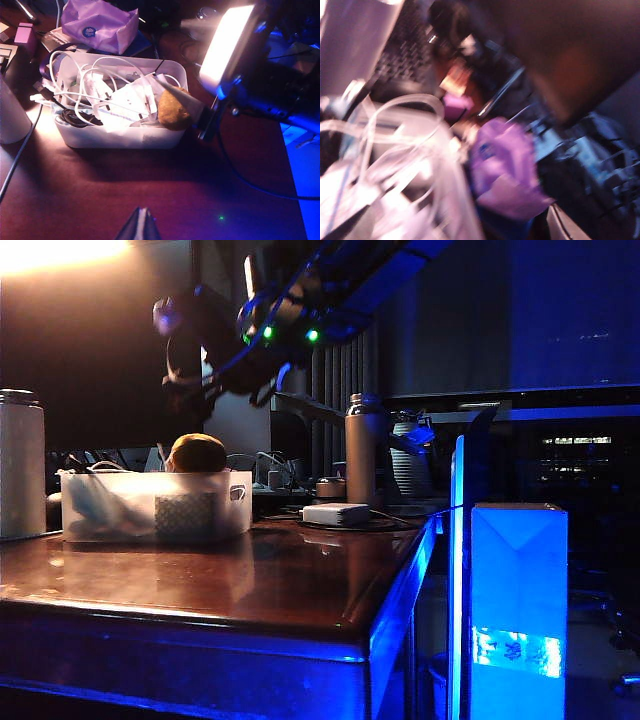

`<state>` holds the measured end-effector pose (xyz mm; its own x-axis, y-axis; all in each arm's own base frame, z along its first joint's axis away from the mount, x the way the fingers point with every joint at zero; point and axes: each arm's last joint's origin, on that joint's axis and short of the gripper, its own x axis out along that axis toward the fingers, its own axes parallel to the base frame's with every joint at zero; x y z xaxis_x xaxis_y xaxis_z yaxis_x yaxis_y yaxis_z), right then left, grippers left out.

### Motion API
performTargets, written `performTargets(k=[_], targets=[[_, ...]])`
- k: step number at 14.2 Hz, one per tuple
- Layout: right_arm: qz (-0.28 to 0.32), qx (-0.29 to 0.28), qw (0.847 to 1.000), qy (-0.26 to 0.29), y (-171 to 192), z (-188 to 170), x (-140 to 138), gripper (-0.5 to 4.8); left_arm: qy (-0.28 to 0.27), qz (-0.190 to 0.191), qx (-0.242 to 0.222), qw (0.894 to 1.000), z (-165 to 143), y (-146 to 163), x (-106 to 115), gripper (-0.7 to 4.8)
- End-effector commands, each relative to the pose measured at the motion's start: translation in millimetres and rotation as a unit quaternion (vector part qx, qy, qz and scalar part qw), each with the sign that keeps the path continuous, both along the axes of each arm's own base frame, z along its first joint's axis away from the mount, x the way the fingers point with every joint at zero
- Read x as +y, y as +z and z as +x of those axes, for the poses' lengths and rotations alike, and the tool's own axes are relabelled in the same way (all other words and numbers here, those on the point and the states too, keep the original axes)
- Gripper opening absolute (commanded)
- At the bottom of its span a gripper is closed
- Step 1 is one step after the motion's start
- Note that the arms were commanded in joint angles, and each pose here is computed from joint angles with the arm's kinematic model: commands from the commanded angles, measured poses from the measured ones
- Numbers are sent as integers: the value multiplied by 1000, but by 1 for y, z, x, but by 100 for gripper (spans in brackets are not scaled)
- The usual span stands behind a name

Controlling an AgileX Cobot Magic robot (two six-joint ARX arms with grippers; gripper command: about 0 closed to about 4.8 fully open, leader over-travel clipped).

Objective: Pick up the kiwi and place it into the translucent box.

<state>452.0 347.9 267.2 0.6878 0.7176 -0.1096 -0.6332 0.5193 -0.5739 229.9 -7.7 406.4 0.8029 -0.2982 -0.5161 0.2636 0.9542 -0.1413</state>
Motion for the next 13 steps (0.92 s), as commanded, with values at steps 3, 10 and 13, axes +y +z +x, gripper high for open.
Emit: performTargets(k=[3, 10, 13], targets=[[34, -14, 999, -5, 28, -6, -5, 425, -2, -1, -3, 1000, -1, 2, 0, 13], [-93, 190, 976, -56, 22, -30, -24, -5, -2, -1, -12, 1000, 0, 3, 0, 13], [-124, 231, 964, -49, 11, -34, -26, -5, -2, -1, -12, 1000, 0, 3, 0, 13]])
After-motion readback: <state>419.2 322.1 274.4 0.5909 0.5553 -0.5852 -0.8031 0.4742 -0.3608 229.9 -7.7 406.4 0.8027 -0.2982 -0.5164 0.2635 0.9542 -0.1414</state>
